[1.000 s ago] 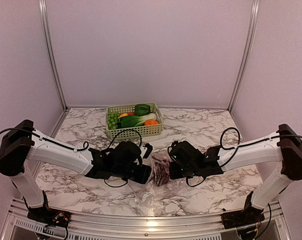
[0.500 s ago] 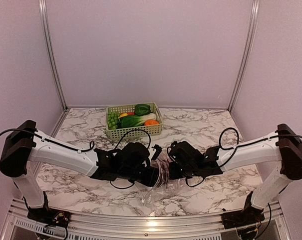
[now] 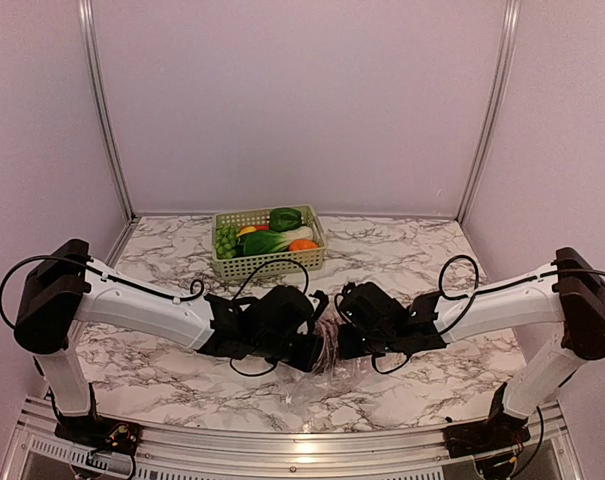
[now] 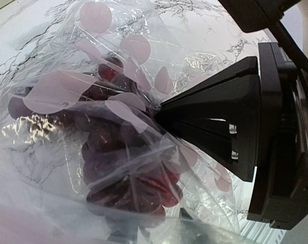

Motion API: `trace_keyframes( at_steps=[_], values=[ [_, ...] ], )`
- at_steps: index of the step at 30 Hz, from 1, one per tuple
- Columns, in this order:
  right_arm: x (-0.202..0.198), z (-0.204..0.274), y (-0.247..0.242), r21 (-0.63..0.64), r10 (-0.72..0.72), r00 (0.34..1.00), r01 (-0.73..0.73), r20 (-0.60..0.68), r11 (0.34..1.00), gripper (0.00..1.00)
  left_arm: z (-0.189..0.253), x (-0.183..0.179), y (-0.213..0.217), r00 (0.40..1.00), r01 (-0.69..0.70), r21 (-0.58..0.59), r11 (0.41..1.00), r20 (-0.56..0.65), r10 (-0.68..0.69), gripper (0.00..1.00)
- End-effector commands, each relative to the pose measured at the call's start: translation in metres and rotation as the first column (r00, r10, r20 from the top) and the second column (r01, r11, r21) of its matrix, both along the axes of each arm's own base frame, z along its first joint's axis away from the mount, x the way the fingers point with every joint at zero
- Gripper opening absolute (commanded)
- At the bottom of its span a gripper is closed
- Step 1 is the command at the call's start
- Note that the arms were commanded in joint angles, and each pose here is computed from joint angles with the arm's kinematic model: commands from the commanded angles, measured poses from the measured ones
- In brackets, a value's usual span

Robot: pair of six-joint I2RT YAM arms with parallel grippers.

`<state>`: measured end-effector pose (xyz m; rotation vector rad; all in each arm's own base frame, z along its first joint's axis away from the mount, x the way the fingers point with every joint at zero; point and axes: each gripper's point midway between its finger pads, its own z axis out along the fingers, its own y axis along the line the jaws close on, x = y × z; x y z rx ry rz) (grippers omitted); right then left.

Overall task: Open the zip-top bag and remove the fake food
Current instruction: Pick up the fake fruit from the zipper food storage bag.

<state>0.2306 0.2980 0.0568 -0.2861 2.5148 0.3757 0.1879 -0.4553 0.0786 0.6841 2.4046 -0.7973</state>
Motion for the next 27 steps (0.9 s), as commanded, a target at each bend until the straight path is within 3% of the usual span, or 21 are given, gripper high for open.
trace_keyframes(
  at_steps=[1,14,27],
  values=[
    [-0.004,-0.002,0.001,-0.004,0.018,1.000,-0.018,-0.023,1.000,0.00,-0.014,0.003,0.005,1.000,-0.012,0.071,0.997,0.012,0.011,0.29],
    [-0.002,0.002,-0.004,-0.020,0.004,1.000,-0.004,-0.006,1.000,0.00,-0.002,0.005,0.013,0.999,-0.036,0.065,0.997,0.035,0.034,0.01],
    [0.004,0.018,-0.017,-0.028,-0.049,0.998,0.051,0.049,0.998,0.00,0.033,0.007,0.037,0.991,-0.089,-0.003,0.996,0.095,0.089,0.00]
  ],
)
